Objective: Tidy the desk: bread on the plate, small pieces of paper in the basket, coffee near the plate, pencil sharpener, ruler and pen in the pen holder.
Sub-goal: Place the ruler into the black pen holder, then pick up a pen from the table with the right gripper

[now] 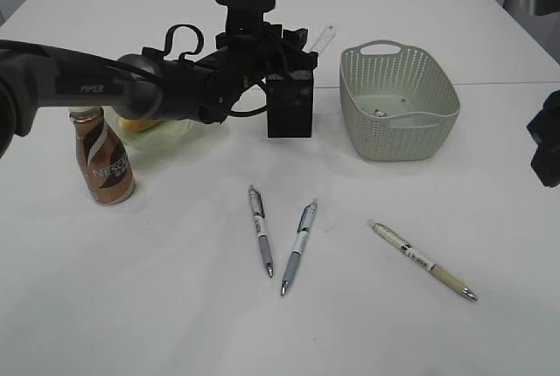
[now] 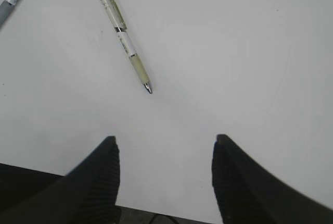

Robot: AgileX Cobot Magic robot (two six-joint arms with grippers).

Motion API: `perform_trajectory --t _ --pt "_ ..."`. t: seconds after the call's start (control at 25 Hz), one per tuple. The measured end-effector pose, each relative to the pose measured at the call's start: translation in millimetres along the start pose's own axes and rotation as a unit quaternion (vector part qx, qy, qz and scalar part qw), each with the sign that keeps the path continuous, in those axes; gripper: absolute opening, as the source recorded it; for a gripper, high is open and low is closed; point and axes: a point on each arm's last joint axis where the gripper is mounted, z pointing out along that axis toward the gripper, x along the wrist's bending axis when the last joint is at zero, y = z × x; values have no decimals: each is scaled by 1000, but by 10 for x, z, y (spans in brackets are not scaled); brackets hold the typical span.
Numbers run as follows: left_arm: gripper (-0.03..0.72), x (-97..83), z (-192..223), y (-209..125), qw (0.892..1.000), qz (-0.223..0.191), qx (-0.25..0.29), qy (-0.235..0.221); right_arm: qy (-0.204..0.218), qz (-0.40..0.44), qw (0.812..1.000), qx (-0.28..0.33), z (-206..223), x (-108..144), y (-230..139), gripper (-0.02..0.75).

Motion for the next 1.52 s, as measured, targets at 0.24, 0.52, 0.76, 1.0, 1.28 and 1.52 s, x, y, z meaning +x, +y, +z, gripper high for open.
perform_trajectory --t 0.24,0.52,0.76,1.0,1.28,1.52 --pt "341 12 0 1 1000 -1 0 1 0 0 1000 0 0 0 0 447" --pt "341 2 -31 118 1000 -1 29 1 0 0 1000 0 0 0 0 447" --pt "341 -11 -163 585 999 -2 54 0 0 0 1000 0 0 0 0 447" --pt "340 -26 -442 1138 993 17 113 -2 0 0 1000 -1 0 0 2 447" --pt "303 182 -1079 1831 972 27 230 28 -1 -1 1000 10 56 10 24 447" --pt "301 355 -1743 2320 951 7 302 62 -1 -5 999 39 220 43 88 447"
